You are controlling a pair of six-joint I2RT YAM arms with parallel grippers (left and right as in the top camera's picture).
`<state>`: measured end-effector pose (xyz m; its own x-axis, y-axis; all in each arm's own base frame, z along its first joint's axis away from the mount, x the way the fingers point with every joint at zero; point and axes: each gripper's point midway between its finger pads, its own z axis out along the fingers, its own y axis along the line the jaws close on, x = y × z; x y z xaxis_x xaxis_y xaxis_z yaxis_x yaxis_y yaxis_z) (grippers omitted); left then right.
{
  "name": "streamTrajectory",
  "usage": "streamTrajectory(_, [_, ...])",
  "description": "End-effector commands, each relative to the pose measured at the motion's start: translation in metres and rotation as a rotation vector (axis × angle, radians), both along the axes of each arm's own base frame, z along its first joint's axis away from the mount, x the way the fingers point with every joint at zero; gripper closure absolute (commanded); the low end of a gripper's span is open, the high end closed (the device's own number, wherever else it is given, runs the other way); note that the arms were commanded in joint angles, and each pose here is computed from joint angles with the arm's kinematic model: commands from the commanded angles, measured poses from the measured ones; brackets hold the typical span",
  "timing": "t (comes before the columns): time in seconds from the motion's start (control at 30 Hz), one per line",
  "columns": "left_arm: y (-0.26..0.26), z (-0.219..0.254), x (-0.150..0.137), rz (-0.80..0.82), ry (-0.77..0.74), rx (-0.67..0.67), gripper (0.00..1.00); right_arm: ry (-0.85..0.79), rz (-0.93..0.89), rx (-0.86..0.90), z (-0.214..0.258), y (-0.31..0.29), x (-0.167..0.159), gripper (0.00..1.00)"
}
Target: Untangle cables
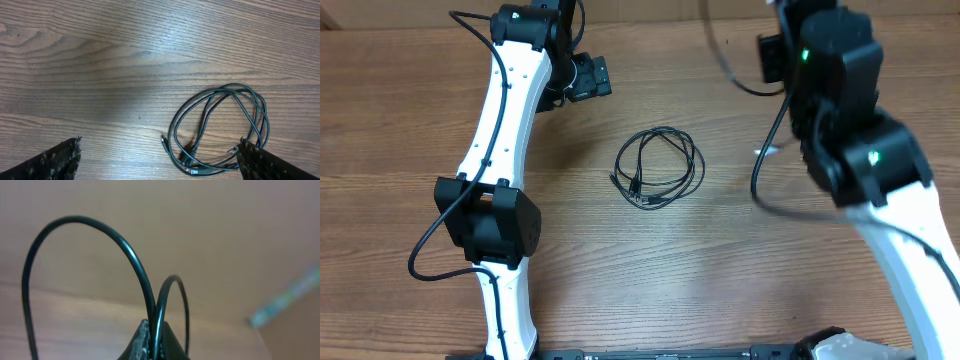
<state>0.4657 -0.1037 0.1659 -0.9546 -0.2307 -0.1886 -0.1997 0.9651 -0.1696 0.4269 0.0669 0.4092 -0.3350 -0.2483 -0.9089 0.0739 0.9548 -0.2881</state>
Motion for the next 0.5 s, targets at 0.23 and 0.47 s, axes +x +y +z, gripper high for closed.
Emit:
streamTrajectory(0.23, [0.001, 0.001, 0.004, 0.008, -0.011, 0.006, 0.00, 0.269, -0.315, 0.156, -0.105, -0.098, 0.031, 0.96])
streamTrajectory(0.47, [0.001, 0.001, 0.004, 0.008, -0.011, 0.006, 0.01, 0.452, -0.430, 0.171, -0.174, -0.143, 0.036, 0.96])
